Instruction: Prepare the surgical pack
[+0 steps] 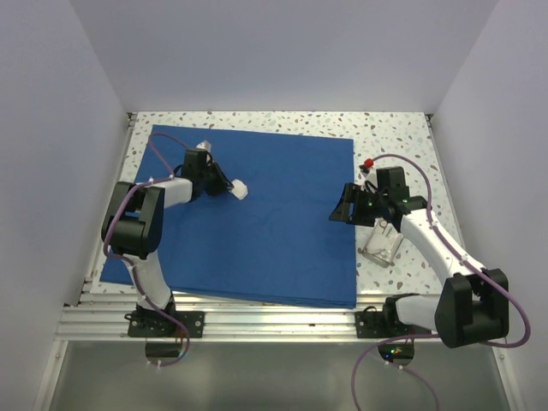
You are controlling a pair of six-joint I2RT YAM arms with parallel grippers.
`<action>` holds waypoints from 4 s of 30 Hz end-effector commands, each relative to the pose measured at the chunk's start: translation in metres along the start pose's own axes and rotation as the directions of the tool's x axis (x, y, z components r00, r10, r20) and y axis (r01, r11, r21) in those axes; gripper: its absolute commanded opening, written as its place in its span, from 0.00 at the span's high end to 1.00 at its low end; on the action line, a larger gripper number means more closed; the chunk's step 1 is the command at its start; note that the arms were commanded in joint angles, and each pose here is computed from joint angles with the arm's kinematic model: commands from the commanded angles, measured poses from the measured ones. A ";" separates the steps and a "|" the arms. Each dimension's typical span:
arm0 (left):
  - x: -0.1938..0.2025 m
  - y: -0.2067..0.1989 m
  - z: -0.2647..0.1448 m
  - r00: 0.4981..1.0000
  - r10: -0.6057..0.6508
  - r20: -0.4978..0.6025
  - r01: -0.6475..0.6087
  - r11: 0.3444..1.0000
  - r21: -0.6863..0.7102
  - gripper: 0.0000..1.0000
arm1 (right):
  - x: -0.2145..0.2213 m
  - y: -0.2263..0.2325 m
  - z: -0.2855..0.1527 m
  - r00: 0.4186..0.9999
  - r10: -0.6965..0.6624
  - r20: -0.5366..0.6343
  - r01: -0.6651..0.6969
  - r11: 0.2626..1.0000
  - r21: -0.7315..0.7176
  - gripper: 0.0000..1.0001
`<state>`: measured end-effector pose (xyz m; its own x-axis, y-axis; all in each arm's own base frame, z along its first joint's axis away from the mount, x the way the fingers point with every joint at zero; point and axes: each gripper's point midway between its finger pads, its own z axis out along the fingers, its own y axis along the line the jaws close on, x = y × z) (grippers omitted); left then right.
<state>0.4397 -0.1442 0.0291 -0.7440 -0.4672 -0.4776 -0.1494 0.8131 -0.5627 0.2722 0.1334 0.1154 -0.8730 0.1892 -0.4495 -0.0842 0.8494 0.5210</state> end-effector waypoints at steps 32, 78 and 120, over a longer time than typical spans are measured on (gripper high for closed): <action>-0.003 0.003 0.005 1.000 0.030 0.009 -0.029 0.999 -0.022 0.59 | -0.003 0.007 0.003 0.999 -0.038 0.005 0.038 0.999 -0.035 0.33; 0.003 -0.106 -0.101 0.968 0.242 0.065 -0.251 0.934 0.255 1.00 | -0.007 0.085 -0.003 0.975 -0.222 0.014 0.218 0.936 -0.275 0.15; 0.139 -0.163 -0.247 0.891 0.450 0.060 -0.378 0.660 0.649 1.00 | 0.078 0.236 0.007 0.872 -0.489 -0.006 0.333 0.603 -0.724 0.88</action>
<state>0.1986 -0.2498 0.2105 -0.7097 -0.0608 -0.7019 0.5764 0.5228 -0.6281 0.1908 0.3466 0.1984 -0.7228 -0.2464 -0.6456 -0.6910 0.2515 0.6777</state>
